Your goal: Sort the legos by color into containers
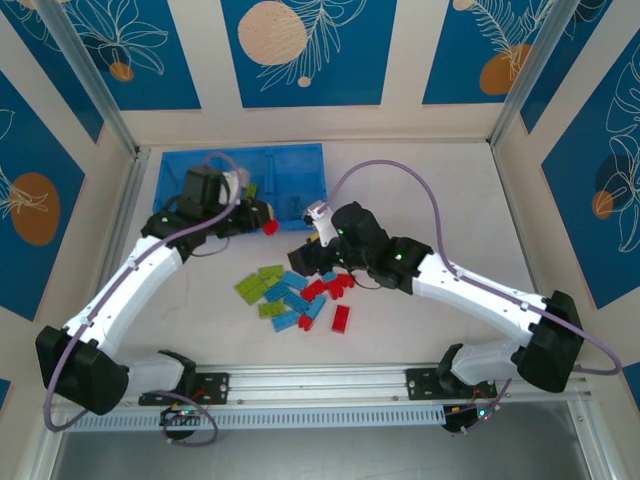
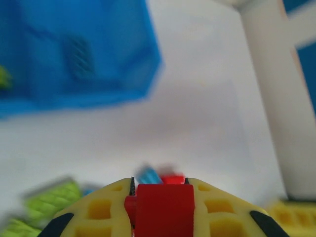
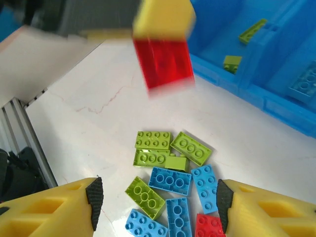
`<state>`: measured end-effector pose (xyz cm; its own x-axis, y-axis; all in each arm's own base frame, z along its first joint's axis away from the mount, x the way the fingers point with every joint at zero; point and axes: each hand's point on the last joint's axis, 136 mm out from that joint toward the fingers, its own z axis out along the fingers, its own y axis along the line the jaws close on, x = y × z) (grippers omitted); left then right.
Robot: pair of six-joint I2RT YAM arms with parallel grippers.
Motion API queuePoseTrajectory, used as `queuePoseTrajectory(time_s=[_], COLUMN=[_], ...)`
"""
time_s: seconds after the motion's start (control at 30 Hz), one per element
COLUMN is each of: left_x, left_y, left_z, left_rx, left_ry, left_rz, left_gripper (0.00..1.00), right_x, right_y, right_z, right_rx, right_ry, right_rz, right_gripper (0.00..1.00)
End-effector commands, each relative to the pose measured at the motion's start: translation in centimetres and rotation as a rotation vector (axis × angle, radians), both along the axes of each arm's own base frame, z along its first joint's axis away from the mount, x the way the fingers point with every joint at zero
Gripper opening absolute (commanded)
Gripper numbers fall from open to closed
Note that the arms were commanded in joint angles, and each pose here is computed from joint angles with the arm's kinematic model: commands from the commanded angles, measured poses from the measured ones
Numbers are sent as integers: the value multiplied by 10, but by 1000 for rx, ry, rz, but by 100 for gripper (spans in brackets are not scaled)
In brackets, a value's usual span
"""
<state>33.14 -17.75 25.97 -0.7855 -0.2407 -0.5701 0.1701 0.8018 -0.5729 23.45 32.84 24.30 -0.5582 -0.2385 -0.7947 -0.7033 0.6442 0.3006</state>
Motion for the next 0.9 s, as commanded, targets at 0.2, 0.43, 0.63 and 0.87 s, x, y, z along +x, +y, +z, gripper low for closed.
queuePoseTrajectory(time_s=[0.2, 0.43, 0.63, 0.87], left_x=[117, 164, 159, 116], left_y=[177, 216, 223, 179], left_z=[-20, -68, -58, -1], left_rx=[217, 251, 268, 173], left_ry=[24, 163, 131, 30], left_rz=[566, 606, 642, 532], left_gripper=[0, 15, 51, 56], right_x=[22, 24, 22, 13], right_y=[-50, -84, -103, -74], right_z=[-15, -38, -57, -80], right_rx=[-22, -70, -78, -218], right_ry=[87, 193, 282, 276], right_rz=[-243, -366, -429, -279], right_gripper=[66, 66, 67, 69])
